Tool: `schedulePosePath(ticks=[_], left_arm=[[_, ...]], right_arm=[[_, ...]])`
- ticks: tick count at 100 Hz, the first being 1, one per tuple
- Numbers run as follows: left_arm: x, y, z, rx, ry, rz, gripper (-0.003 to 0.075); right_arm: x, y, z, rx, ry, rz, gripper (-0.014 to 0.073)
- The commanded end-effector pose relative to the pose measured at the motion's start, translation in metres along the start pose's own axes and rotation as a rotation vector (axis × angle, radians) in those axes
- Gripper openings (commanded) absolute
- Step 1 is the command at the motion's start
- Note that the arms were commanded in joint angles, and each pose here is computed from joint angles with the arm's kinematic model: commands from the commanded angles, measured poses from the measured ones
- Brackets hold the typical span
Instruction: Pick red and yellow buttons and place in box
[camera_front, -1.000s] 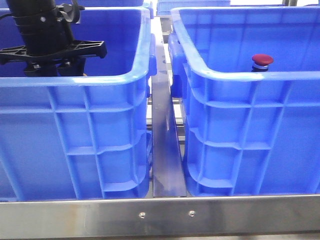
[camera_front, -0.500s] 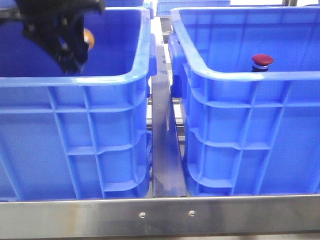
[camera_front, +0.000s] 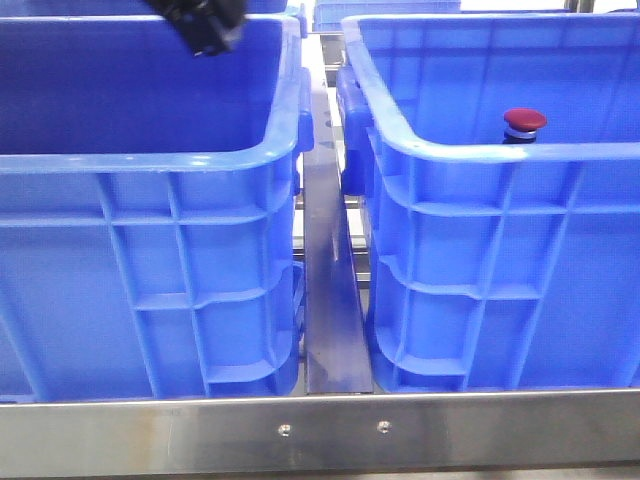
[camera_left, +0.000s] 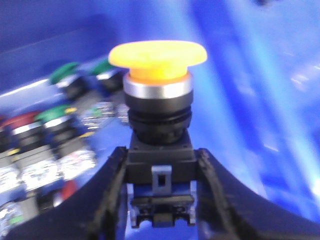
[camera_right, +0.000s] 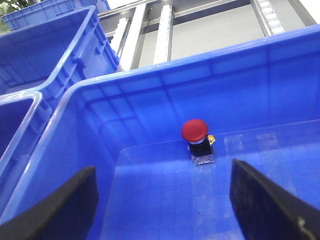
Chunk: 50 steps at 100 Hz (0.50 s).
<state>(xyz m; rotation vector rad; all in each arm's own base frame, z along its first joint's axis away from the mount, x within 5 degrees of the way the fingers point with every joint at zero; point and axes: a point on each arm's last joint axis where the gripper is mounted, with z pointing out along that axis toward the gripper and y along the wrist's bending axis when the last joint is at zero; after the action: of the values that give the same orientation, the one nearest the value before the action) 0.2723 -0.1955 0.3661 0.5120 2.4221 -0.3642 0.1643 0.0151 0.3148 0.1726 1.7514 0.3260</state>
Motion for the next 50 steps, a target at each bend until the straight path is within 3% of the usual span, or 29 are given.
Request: schedulePosePath(ticks=[1,25,50], left_arm=[[-0.008,-0.018,-0.026,0.073,-0.121,0.088,-0.0020],[0.003,-0.055,-0.029,0.234,-0.098,0.295,-0.0020],[0.008,-0.058,-0.029,0.243,-0.059,0.364,-0.0020]], right_arm=[[-0.011,0.002,-0.003,0.001,-0.044,-0.006,0.0568],[-0.010,0.003,-0.002,-0.011,-0.031,-0.006,0.0568],[-0.018,0.020,0.005,-0.151,0.044,-0.007,0.0568]])
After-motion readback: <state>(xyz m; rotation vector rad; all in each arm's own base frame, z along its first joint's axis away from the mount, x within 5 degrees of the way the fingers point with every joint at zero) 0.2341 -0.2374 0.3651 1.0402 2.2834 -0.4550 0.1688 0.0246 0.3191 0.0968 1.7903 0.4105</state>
